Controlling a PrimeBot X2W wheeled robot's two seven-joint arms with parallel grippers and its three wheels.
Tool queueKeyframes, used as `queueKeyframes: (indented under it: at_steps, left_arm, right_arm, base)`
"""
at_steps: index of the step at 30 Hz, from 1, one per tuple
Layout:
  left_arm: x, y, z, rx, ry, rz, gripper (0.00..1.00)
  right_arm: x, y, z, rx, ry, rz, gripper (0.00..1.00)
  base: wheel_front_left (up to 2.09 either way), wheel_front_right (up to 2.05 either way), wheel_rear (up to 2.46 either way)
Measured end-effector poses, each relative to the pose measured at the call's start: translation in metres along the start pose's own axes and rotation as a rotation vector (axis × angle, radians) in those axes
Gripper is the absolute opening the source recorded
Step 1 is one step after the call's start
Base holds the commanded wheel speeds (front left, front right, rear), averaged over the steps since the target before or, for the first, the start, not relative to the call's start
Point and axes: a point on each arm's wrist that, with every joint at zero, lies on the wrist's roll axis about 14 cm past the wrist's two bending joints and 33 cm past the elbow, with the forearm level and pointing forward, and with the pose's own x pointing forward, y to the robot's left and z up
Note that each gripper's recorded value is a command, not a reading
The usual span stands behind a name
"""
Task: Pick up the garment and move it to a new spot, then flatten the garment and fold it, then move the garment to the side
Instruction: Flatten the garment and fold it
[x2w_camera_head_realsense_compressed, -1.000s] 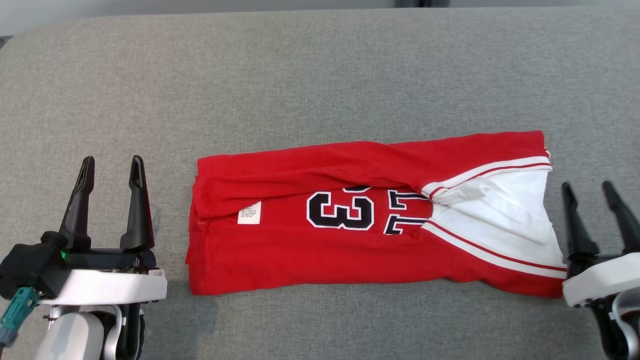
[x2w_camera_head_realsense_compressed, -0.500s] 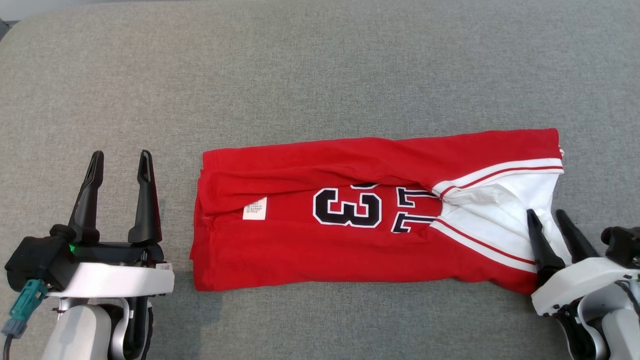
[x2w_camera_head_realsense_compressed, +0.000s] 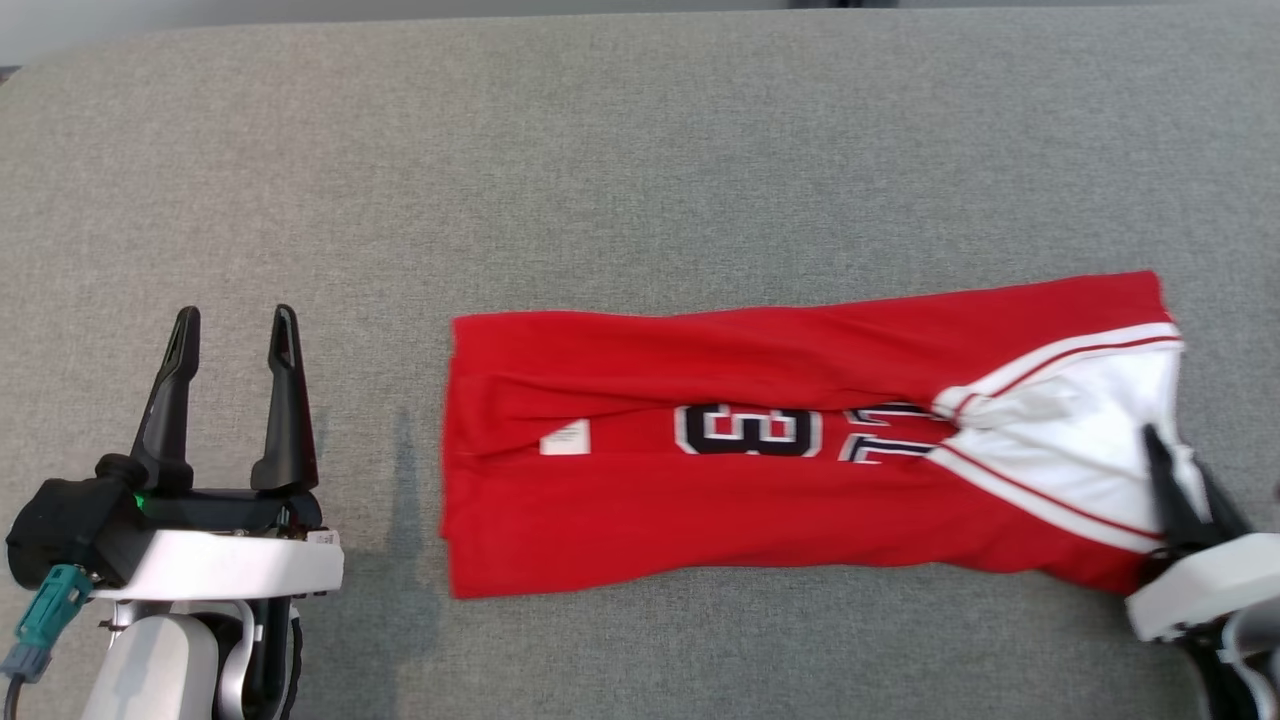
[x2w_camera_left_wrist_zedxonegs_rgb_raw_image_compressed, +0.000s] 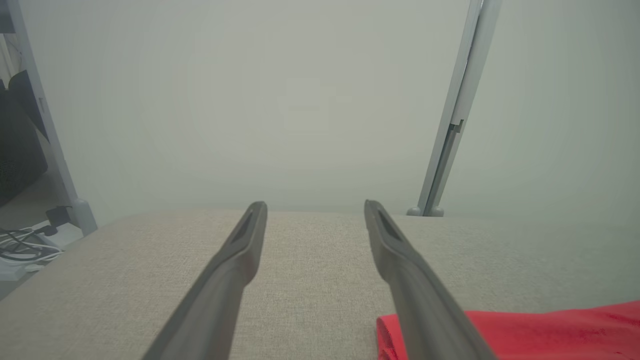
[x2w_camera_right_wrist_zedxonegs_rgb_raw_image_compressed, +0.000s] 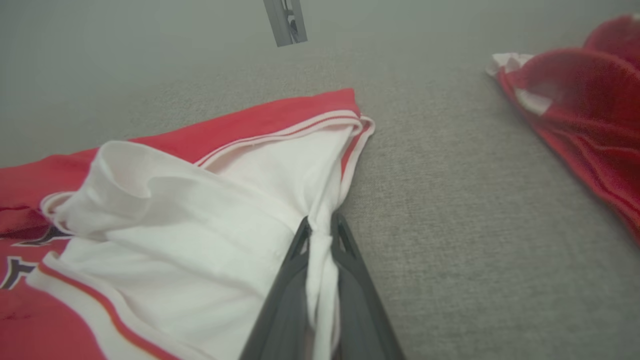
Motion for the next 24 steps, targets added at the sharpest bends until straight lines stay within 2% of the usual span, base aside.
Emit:
queueKeyframes:
  at_steps: [6, 11, 16, 21, 24]
  left_arm:
    - [0.002, -0.006, -0.002, -0.009, 0.002, -0.021, 1.00]
    - [0.006, -0.011, -0.003, -0.013, 0.000, -0.033, 1.00]
    - [0.009, -0.016, -0.005, -0.017, 0.003, -0.050, 1.00]
    - [0.010, -0.018, -0.004, -0.019, -0.001, -0.059, 1.00]
    - [0.011, -0.019, -0.002, -0.021, -0.007, -0.063, 1.00]
  right_arm:
    - [-0.019, -0.054, 0.021, -0.052, -0.051, -0.116, 0.00]
    - [-0.022, -0.053, 0.036, -0.066, -0.094, -0.108, 0.00]
    - [-0.014, -0.018, 0.080, -0.150, -0.220, 0.005, 0.00]
    - [-0.014, 0.054, 0.125, -0.241, -0.343, 0.201, 0.00]
    - [-0.016, 0.107, 0.134, -0.232, -0.354, 0.328, 0.00]
  base:
    - [0.00, 0.00, 0.00]
    - [0.00, 0.00, 0.00]
    - [0.00, 0.00, 0.00]
    - [0.00, 0.00, 0.00]
    - [0.00, 0.00, 0.00]
